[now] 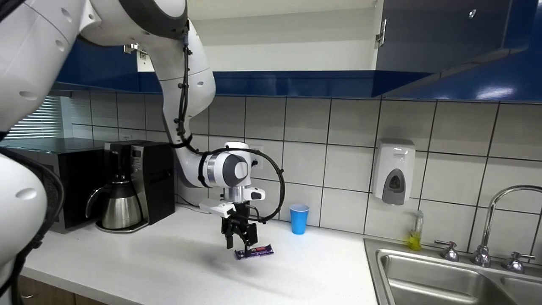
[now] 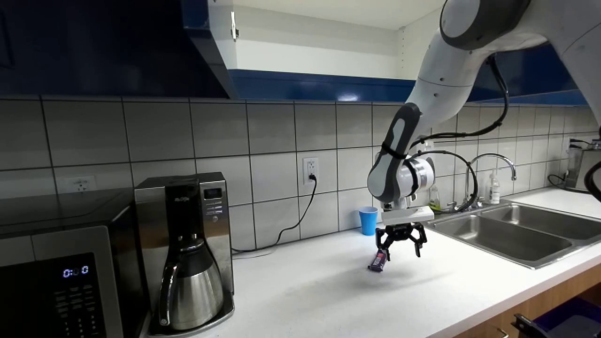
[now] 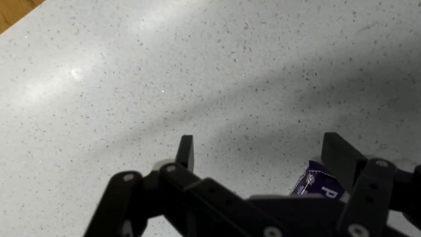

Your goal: Put the packet in the top cabinet

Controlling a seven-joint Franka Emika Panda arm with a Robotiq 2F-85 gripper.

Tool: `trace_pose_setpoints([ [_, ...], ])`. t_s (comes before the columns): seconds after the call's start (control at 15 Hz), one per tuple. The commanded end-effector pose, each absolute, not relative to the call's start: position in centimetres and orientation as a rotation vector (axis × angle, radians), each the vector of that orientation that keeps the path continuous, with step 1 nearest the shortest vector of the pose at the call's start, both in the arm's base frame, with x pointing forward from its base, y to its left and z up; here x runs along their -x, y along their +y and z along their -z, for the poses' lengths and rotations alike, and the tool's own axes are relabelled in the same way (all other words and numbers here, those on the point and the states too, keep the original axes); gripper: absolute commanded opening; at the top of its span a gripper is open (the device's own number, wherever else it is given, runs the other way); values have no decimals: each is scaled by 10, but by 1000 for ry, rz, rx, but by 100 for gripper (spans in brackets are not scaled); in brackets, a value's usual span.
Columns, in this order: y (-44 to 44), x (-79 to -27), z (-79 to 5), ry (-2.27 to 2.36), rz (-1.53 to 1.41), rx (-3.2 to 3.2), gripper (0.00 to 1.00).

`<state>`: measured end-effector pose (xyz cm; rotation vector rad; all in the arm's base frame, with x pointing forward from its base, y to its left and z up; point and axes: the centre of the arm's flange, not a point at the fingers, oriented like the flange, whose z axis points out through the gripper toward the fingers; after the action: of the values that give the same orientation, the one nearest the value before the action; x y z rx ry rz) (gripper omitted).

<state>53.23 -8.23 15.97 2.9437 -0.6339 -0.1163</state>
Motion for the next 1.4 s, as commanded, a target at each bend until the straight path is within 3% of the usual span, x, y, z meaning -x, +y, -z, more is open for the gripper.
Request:
trace_pose_setpoints([
  [0.0,-95,-556,-146,-815,100,-2916,100],
  [1.33,-94,-627,-114,-1125,-11,-2860,100],
])
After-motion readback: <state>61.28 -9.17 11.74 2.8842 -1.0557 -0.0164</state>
